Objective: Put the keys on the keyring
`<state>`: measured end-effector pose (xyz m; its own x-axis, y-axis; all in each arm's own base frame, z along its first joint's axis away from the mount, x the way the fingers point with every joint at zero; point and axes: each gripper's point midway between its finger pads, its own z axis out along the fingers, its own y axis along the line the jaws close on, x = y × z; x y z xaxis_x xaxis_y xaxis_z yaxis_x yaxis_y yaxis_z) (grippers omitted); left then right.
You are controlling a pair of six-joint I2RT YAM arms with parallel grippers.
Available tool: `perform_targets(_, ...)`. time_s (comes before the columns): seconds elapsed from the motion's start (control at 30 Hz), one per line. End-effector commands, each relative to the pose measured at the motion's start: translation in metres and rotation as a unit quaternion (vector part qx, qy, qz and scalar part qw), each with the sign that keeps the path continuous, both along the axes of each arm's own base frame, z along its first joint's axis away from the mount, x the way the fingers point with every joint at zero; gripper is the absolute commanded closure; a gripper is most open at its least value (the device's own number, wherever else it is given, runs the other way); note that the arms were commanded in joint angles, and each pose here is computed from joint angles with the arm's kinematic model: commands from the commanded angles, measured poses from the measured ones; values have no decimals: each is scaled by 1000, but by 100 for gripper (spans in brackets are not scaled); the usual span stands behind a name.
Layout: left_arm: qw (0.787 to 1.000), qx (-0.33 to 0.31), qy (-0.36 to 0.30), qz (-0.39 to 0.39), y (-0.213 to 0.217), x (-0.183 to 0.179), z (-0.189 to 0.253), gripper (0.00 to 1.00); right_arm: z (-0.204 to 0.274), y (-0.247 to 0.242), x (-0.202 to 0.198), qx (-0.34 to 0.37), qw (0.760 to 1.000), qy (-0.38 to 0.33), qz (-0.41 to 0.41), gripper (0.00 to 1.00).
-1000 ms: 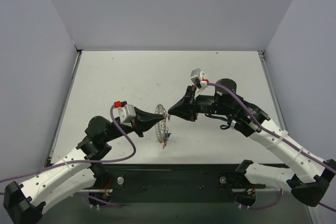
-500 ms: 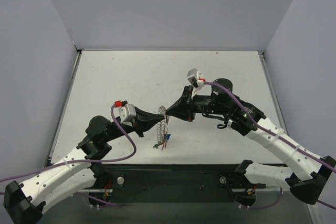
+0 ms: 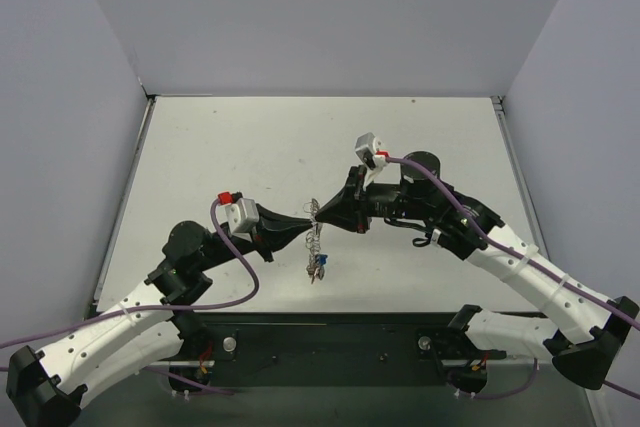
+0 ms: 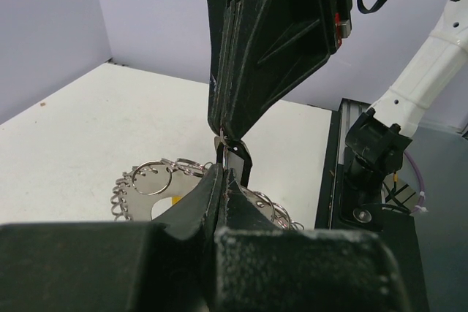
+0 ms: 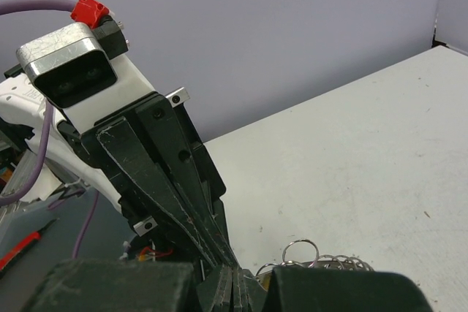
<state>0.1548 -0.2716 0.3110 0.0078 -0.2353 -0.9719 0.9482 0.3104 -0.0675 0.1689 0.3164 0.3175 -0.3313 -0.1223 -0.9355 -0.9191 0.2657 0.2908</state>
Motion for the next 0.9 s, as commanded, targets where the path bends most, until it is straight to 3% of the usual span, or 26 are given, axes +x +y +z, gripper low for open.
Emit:
perform_targets(0.0, 996, -64, -55, -2, 9, -10, 56, 100, 8, 4, -2, 16, 1000, -15, 8, 100)
perform_targets(0.87, 994, -77, -70, -25, 16, -27, 67, 100, 0, -1, 3, 11, 1000, -14, -12, 100)
